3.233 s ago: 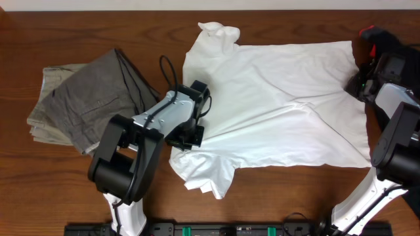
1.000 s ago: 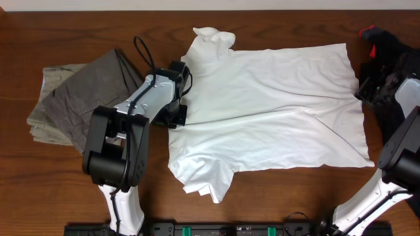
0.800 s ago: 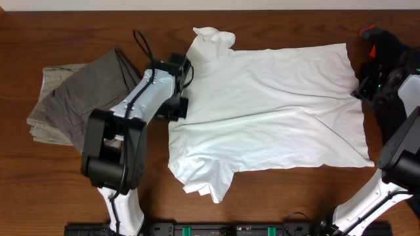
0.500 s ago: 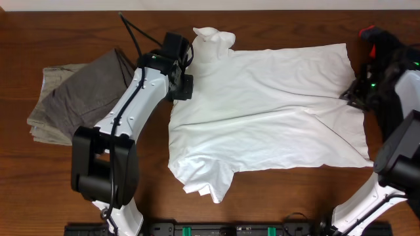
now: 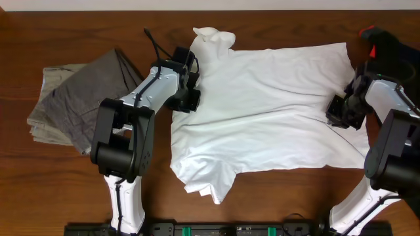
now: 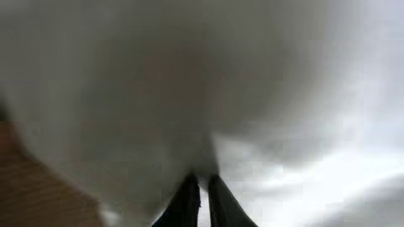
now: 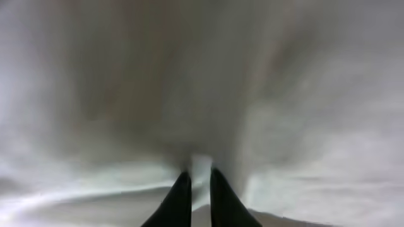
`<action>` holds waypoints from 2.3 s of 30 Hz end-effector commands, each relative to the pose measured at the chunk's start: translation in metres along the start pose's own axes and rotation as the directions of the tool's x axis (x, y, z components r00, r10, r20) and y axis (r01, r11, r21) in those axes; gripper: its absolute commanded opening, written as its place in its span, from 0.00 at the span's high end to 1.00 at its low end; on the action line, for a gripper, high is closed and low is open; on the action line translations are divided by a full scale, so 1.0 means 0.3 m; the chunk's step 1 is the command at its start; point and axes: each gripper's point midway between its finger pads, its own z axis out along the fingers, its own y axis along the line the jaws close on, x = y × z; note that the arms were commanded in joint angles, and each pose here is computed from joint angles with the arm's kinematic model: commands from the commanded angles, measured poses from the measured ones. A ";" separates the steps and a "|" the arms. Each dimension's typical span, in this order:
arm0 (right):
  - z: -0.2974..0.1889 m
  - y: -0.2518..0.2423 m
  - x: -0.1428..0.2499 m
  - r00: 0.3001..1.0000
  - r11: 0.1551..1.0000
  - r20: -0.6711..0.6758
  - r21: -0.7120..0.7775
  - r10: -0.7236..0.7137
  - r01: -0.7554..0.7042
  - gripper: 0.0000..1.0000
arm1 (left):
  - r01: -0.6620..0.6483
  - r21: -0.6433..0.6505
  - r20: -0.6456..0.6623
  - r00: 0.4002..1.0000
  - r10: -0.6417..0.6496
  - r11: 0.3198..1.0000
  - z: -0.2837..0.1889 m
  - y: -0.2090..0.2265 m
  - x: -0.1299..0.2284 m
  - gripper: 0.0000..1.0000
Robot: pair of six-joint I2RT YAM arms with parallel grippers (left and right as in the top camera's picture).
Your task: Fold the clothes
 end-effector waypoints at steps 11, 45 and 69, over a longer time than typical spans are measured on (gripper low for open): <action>-0.020 -0.052 -0.186 0.985 0.999 0.175 -0.045 -0.009 0.017 0.85 | 0.037 -0.127 -0.018 0.999 -0.040 0.991 0.011 0.159 0.011 0.91; -0.810 0.098 0.120 0.925 0.913 0.318 -0.278 -0.207 0.299 0.29 | 0.242 0.000 0.218 0.947 -0.237 0.970 -0.893 -0.001 0.472 0.76; -0.581 0.186 0.216 0.931 0.891 0.215 -0.291 -0.293 0.348 0.40 | 0.303 0.162 0.176 0.928 -0.329 0.939 -0.178 -0.004 0.307 0.52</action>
